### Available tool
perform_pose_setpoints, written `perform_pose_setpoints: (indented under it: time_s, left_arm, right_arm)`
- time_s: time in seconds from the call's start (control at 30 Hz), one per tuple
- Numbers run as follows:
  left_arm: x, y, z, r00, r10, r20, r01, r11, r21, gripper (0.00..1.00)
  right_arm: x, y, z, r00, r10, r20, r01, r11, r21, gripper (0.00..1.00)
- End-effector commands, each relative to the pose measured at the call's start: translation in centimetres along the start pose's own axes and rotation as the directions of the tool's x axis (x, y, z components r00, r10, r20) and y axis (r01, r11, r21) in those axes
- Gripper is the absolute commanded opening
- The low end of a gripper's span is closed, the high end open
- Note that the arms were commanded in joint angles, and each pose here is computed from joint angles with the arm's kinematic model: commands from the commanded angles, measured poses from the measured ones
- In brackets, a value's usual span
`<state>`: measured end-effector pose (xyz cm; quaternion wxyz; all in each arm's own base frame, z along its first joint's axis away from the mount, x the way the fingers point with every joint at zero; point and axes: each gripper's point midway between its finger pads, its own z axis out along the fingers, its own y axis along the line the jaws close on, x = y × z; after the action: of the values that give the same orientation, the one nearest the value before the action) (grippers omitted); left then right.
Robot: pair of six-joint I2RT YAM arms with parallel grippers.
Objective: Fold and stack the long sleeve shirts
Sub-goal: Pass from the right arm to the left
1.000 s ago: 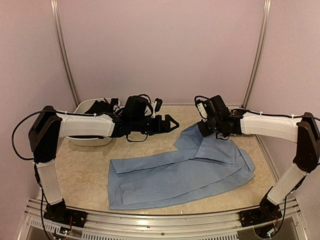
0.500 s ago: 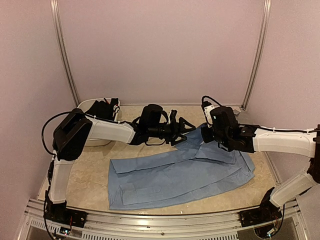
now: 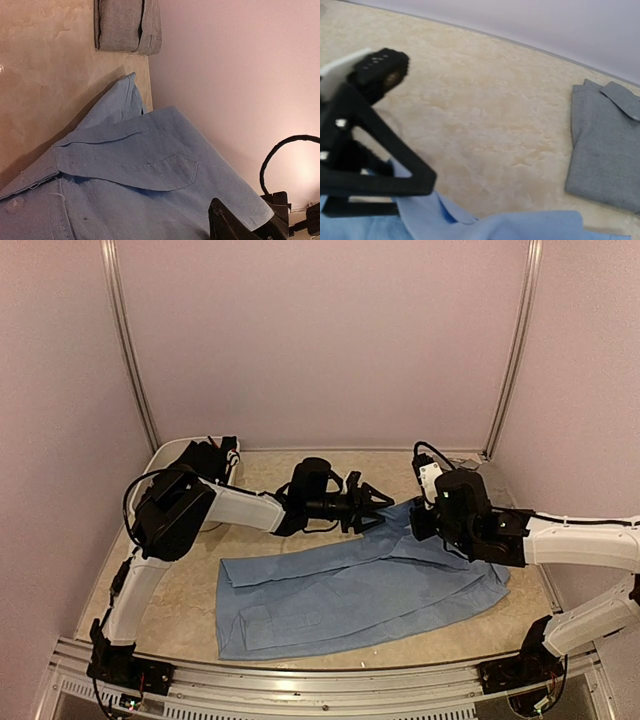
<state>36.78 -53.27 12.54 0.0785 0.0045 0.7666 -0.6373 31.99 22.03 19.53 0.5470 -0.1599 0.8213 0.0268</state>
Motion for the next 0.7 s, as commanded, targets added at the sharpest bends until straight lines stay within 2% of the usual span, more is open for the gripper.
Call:
perform_pose_setpoints:
  time_s: [0.0, 0.13, 0.23, 0.37, 0.53, 0.67]
  left_arm:
    - [-0.1, -1.9, 0.7, 0.999, 0.032, -0.028, -0.029, 0.996, 0.079, 0.51]
    - [-0.8, -2.2, 0.4, 0.999, 0.035, -0.013, -0.034, 0.995, 0.098, 0.22]
    - [-1.2, -2.7, 0.3, 0.999, 0.048, -0.012, -0.046, 0.992, 0.113, 0.15]
    - [-1.5, -3.8, -0.1, 0.996, 0.089, -0.005, -0.087, 0.986, 0.143, 0.0]
    - [-1.5, -7.4, -0.3, 0.975, 0.219, 0.023, -0.22, 0.959, 0.182, 0.0]
    - [0.0, -10.3, 0.3, 0.941, 0.336, 0.022, -0.333, 0.916, 0.223, 0.0]
  right_arm:
    - [-0.1, 0.7, -1.0, 0.999, 0.025, 0.036, -0.023, 0.999, -0.04, 0.0]
    - [1.0, 0.7, -1.0, 1.0, 0.025, 0.006, -0.025, 0.999, -0.045, 0.0]
    - [1.7, 0.8, -1.4, 1.0, 0.029, -0.006, -0.03, 0.998, -0.059, 0.0]
    - [2.3, 0.8, -1.9, 0.999, 0.044, -0.029, -0.046, 0.996, -0.082, 0.0]
    - [3.6, 0.5, -3.2, 0.993, 0.091, -0.076, -0.099, 0.99, -0.104, 0.0]
    - [4.6, 0.5, -4.3, 0.987, 0.124, -0.104, -0.138, 0.98, -0.141, 0.0]
